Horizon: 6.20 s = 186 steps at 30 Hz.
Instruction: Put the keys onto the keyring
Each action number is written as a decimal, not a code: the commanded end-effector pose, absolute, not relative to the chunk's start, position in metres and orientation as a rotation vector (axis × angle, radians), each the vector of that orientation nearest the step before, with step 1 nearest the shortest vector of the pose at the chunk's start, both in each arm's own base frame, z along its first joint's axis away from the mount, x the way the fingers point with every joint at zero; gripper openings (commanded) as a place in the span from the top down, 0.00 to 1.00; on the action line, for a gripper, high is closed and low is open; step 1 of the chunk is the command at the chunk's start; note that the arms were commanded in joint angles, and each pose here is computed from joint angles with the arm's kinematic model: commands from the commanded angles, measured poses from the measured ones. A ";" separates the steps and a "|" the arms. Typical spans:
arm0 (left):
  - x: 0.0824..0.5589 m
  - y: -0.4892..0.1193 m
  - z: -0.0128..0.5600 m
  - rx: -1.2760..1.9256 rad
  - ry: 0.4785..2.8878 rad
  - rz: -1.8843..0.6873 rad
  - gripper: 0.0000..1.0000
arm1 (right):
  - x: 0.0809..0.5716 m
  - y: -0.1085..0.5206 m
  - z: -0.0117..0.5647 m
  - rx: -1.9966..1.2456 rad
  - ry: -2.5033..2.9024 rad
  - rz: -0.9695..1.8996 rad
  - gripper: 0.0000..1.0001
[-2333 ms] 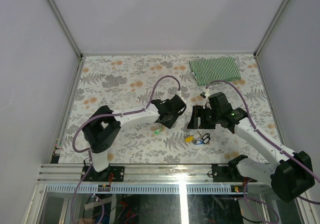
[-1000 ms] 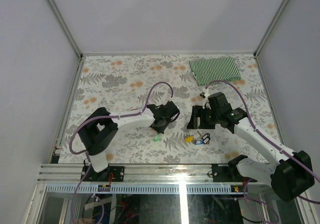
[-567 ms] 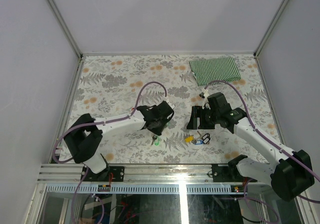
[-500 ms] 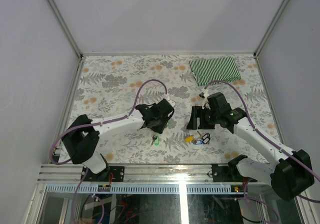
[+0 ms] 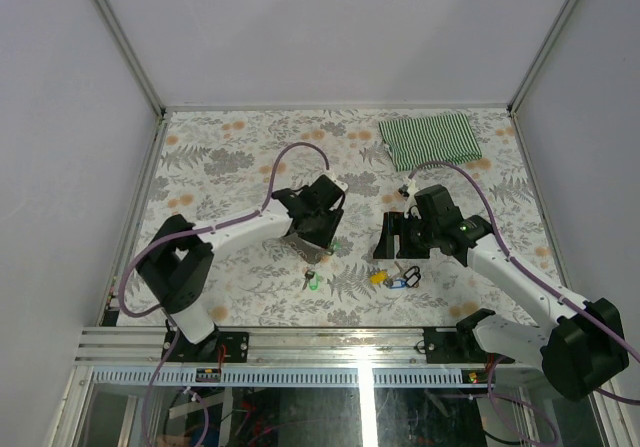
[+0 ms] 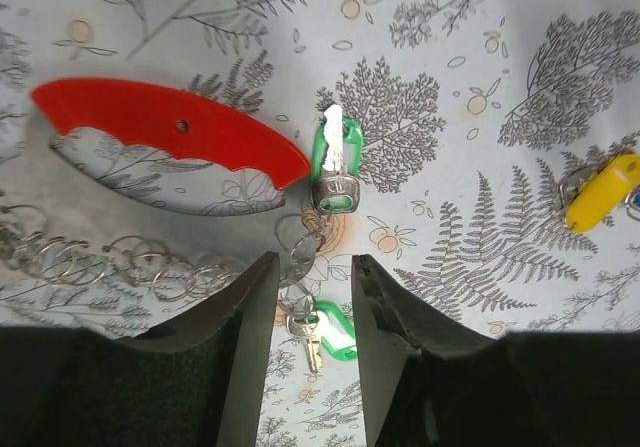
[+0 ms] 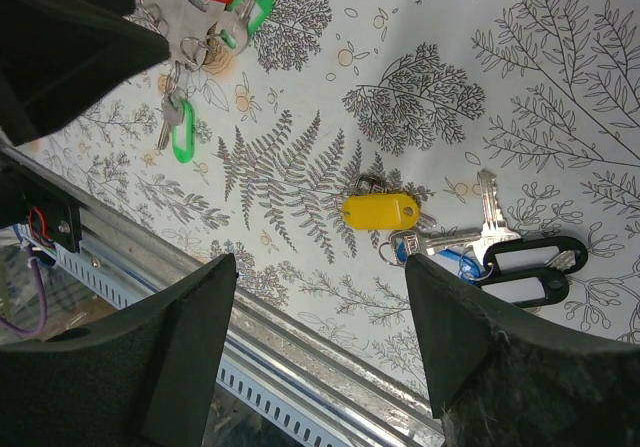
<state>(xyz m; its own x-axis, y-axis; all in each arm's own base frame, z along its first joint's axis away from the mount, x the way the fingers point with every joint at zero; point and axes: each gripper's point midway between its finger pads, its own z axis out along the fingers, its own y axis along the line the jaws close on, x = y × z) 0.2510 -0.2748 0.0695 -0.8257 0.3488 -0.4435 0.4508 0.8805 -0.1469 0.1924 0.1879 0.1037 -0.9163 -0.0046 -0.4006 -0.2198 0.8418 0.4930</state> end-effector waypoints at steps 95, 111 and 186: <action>0.248 -0.241 0.031 0.782 2.771 -0.166 0.61 | 0.191 0.197 0.112 -0.198 2.599 0.820 0.23; 0.243 -0.236 0.023 0.789 2.817 -0.177 0.71 | 0.191 0.198 0.113 -0.194 2.599 0.824 0.22; 0.237 -0.227 0.040 0.690 2.806 -0.194 0.70 | 0.189 0.200 0.115 -0.200 2.592 0.835 0.21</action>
<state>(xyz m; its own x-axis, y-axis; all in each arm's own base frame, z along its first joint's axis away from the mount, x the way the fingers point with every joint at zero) 0.2341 -0.2336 0.0355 -0.8417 0.4771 -0.2526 0.5082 0.8581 -0.0727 0.1888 0.1947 0.1052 -0.9168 -0.0147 -0.3991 -0.2351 0.8276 0.5097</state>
